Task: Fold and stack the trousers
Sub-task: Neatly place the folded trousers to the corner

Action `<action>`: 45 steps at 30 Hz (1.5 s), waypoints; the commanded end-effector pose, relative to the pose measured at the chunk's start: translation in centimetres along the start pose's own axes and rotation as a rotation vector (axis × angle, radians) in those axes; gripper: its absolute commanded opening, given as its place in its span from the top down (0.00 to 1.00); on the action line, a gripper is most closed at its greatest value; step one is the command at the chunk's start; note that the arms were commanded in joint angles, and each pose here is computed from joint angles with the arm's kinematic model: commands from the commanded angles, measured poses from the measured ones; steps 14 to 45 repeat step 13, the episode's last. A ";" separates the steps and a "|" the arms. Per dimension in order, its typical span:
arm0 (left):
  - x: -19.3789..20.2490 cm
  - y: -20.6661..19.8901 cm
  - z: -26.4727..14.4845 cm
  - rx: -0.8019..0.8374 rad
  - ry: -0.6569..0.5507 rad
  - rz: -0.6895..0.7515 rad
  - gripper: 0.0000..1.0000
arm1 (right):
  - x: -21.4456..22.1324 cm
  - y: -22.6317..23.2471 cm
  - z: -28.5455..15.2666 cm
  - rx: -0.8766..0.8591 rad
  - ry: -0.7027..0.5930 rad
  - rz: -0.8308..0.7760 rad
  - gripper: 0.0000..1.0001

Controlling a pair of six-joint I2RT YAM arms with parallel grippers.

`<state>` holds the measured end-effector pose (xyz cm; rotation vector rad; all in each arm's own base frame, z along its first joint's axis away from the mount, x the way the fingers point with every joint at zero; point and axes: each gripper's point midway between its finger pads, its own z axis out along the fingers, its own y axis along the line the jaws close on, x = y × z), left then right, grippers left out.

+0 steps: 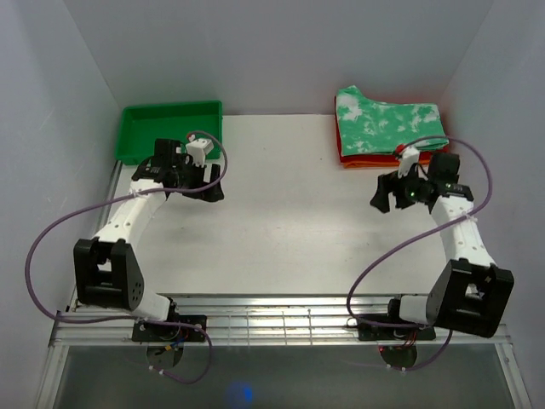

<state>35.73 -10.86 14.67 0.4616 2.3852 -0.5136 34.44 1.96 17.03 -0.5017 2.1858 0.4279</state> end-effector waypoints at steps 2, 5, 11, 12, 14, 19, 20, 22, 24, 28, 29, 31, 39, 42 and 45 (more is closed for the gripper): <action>1.8 0.6 -2.3 -0.093 -0.026 0.074 0.02 | 4.9 4.2 -0.4 0.015 0.127 -0.189 0.10; 3.1 0.6 -3.1 -0.122 -0.026 0.075 0.02 | 7.2 6.0 0.1 -0.003 0.167 -0.204 0.10; 3.8 -0.1 -4.1 -0.124 -0.045 0.050 0.02 | 7.9 7.9 0.2 -0.028 0.174 -0.217 0.10; 3.4 -0.3 -4.3 -0.112 -0.056 0.054 0.02 | 7.7 8.1 0.2 -0.030 0.170 -0.225 0.10; 3.2 -0.5 -4.4 -0.108 -0.061 0.057 0.02 | 7.6 8.3 0.1 -0.030 0.166 -0.232 0.10; 3.2 -0.5 -4.4 -0.108 -0.061 0.057 0.02 | 7.6 8.3 0.1 -0.030 0.166 -0.232 0.10; 3.2 -0.5 -4.4 -0.108 -0.061 0.057 0.02 | 7.6 8.3 0.1 -0.030 0.166 -0.232 0.10; 3.2 -0.5 -4.4 -0.108 -0.061 0.057 0.02 | 7.6 8.3 0.1 -0.030 0.166 -0.232 0.10; 3.2 -0.5 -4.4 -0.108 -0.061 0.057 0.02 | 7.6 8.3 0.1 -0.030 0.166 -0.232 0.10; 3.2 -0.5 -4.4 -0.108 -0.061 0.057 0.02 | 7.6 8.3 0.1 -0.030 0.166 -0.232 0.10; 3.2 -0.5 -4.4 -0.108 -0.061 0.057 0.02 | 7.6 8.3 0.1 -0.030 0.166 -0.232 0.10; 3.2 -0.5 -4.4 -0.108 -0.061 0.057 0.02 | 7.6 8.3 0.1 -0.030 0.166 -0.232 0.10; 3.2 -0.5 -4.4 -0.108 -0.061 0.057 0.02 | 7.6 8.3 0.1 -0.030 0.166 -0.232 0.10; 3.2 -0.5 -4.4 -0.108 -0.061 0.057 0.02 | 7.6 8.3 0.1 -0.030 0.166 -0.232 0.10; 3.2 -0.5 -4.4 -0.108 -0.061 0.057 0.02 | 7.6 8.3 0.1 -0.030 0.166 -0.232 0.10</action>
